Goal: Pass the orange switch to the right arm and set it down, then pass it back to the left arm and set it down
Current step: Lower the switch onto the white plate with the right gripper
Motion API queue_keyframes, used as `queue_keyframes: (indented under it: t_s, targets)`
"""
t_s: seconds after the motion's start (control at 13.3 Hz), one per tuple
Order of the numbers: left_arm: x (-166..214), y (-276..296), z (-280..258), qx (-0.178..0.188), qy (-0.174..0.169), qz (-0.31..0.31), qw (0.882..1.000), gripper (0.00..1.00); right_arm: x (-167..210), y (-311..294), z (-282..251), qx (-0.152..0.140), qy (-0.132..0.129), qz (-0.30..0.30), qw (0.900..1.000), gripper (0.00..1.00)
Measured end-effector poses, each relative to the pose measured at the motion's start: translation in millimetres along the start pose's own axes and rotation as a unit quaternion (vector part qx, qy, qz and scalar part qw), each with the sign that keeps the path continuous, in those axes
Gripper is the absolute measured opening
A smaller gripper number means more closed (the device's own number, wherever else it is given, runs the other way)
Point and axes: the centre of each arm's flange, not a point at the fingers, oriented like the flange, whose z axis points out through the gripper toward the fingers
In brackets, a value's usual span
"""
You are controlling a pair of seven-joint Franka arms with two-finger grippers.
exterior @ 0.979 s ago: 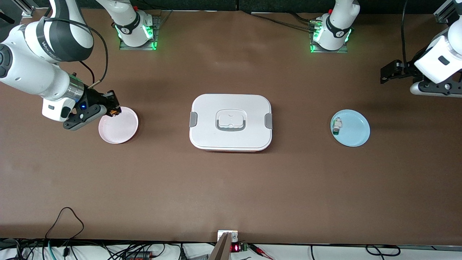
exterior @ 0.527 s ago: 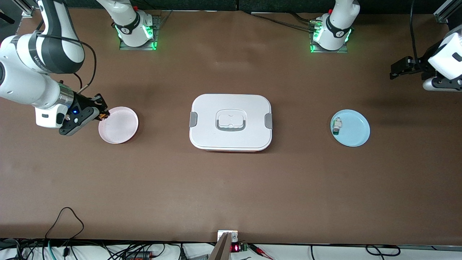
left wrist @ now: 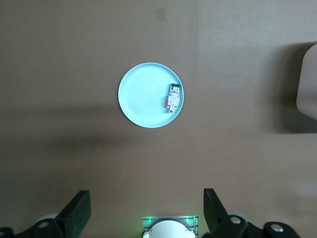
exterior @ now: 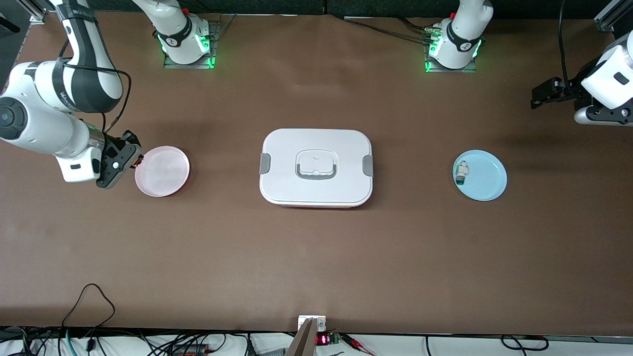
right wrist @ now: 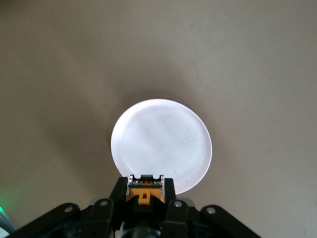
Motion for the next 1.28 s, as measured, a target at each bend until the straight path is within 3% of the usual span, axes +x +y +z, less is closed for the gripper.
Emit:
queue_keyframes:
  t_s: [0.6, 1.28]
  targets:
    - [0.0, 5.7, -9.2, 0.001, 0.013, -0.008, 1.0, 1.0, -1.2, 17.9, 44.4, 0.022, -0.005, -0.051, 0.998, 0.34]
    - [-5.8, 3.0, -46.0, 0.001, 0.054, -0.023, 0.998, 1.0, 7.1, 17.7, 87.3, 0.019, 0.004, -0.073, 0.997, 0.34]
